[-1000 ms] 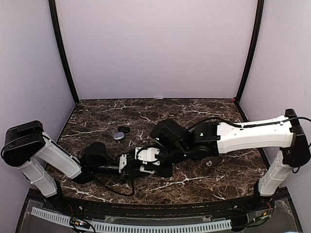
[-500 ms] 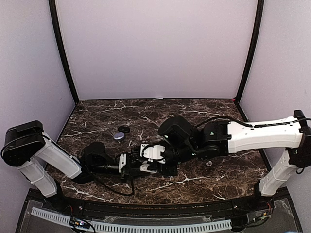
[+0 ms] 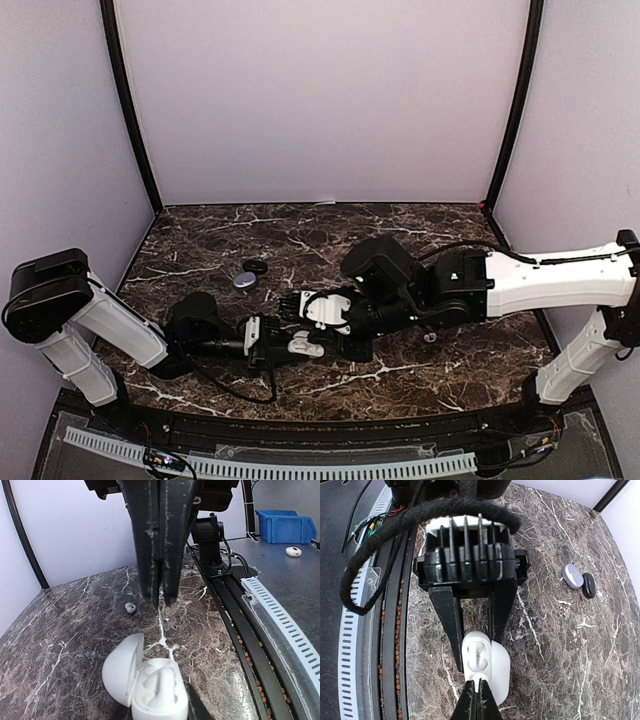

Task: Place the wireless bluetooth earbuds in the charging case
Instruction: Move the right earbud to the center of the board.

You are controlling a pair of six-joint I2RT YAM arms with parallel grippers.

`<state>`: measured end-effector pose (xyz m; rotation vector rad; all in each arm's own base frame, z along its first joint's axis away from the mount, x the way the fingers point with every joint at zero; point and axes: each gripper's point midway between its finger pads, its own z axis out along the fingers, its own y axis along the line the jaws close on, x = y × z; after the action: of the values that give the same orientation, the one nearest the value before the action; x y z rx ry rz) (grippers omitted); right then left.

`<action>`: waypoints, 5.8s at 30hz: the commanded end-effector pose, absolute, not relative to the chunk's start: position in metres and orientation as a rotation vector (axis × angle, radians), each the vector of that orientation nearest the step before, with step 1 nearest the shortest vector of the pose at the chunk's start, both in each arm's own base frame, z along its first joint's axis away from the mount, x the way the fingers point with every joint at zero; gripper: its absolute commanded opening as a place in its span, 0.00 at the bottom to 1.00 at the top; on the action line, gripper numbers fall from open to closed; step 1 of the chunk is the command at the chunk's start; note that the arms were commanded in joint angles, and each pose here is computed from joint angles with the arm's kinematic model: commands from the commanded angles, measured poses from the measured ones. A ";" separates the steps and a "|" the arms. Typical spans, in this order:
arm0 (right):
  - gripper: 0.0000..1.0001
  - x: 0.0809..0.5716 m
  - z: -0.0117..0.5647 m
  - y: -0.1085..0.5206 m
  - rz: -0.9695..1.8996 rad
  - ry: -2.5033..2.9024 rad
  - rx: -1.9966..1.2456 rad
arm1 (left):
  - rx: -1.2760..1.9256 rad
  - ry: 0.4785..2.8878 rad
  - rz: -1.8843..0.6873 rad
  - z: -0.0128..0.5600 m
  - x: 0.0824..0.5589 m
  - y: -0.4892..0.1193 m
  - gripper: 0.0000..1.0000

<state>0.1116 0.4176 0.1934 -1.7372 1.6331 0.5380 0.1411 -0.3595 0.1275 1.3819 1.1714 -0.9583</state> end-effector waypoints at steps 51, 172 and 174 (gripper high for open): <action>0.13 0.248 0.065 0.169 0.027 2.880 -0.559 | 1.161 1.190 -1.014 0.151 0.163 -0.325 0.13; 0.18 0.273 0.040 0.152 0.246 2.748 0.109 | 1.167 1.206 -1.030 0.150 0.163 -0.327 0.14; 0.18 0.274 0.039 0.153 0.255 2.749 0.110 | 1.168 1.209 -1.030 0.149 0.163 -0.327 0.14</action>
<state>0.2635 0.1482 0.0312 0.1076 2.7846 0.2136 0.1611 -0.3258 0.1373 1.1729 1.2497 -1.0341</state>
